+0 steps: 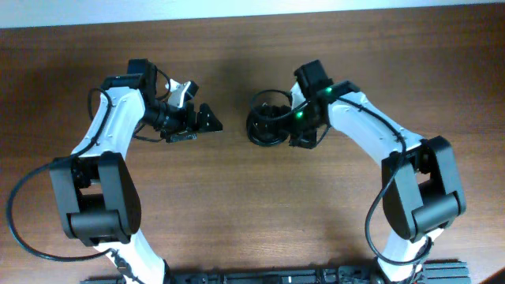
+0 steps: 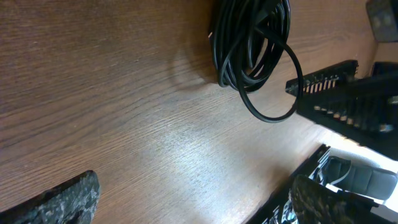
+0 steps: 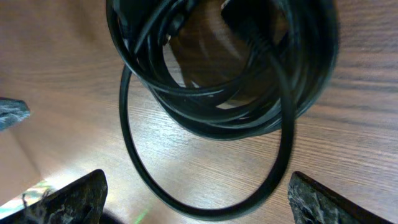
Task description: Untangle cables
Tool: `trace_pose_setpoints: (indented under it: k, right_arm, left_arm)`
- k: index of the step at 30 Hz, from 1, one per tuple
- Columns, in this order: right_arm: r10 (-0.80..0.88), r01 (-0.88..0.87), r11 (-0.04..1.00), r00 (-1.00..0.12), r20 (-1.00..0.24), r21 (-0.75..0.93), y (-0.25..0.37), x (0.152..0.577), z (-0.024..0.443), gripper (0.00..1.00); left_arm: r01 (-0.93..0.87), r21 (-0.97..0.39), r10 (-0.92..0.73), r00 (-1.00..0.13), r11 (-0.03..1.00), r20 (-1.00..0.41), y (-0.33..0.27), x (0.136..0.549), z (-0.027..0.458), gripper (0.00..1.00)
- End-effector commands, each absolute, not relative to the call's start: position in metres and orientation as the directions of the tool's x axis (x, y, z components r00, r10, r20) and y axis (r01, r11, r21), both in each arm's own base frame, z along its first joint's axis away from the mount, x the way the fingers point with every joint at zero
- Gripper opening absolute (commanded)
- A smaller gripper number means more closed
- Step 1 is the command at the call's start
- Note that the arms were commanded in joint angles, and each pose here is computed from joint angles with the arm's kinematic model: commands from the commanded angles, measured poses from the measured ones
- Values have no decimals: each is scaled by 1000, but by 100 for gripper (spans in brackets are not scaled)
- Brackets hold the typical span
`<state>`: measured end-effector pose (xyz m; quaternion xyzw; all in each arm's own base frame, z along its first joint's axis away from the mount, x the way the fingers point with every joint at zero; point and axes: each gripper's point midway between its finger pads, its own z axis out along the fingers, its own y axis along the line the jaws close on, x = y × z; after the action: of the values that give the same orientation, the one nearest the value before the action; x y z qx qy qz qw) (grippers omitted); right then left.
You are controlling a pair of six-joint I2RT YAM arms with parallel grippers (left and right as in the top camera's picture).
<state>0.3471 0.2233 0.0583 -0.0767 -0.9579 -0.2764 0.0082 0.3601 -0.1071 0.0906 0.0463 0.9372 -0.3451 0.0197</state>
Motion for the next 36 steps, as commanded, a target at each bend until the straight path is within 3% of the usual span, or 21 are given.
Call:
trace_pose_setpoints:
  k: [1, 5, 7, 9, 12, 16, 19, 23, 26, 29, 31, 34, 36]
  right_arm:
    - [206, 194, 862, -978, 27, 469, 224, 355, 50, 65]
    - [193, 167, 859, -981, -4, 484, 232, 359, 52, 37]
    - [192, 164, 858, -981, -8, 487, 232, 360, 52, 4]
    - [144, 91, 841, -988, -58, 533, 241, 367, 74, 4]
    - [-19, -228, 708, -952, -306, 668, 273, 377, 192, 4]
    - [1, -517, 576, -774, -633, 633, 279, 353, 358, 4]
    - [124, -677, 511, -552, -824, 530, 257, 333, 476, 4]
    - [248, -810, 458, -278, -928, 365, 234, 286, 587, 4]
    - [376, -703, 625, -111, -920, 340, 191, 287, 628, 4]
    - [465, -650, 689, 57, -884, 320, 164, 284, 666, 4]
    - [446, -630, 697, 9, -895, 341, 168, 292, 652, 4]
    - [300, -539, 727, -308, -903, 425, 206, 337, 554, 4]
    - [197, -589, 656, -468, -861, 471, 244, 348, 508, 4]
  left_arm:
    - [112, -645, 86, -994, 756, -73, -109, 362, 89, 99]
    - [113, -645, 86, -994, 756, -73, -109, 362, 89, 99]
    - [113, -644, 86, -994, 756, -73, -109, 362, 89, 99]
    - [113, -645, 87, -994, 756, -72, -110, 361, 89, 99]
    - [83, -672, 105, -994, 736, -7, -121, 346, 93, 99]
    - [57, -749, 104, -994, 660, 16, -137, 339, 107, 99]
    - [58, -749, 104, -994, 660, 15, -137, 339, 107, 99]
    - [66, -748, 105, -994, 660, 5, -137, 341, 106, 99]
    - [77, -747, 105, -994, 660, -10, -137, 344, 106, 99]
    - [90, -744, 105, -994, 662, -27, -137, 347, 105, 99]
    - [86, -747, 105, -994, 660, -22, -137, 346, 106, 99]
    - [100, -840, 112, -993, 533, -47, -153, 344, 128, 99]
    - [167, -874, 120, -985, 456, -126, -153, 347, 140, 99]
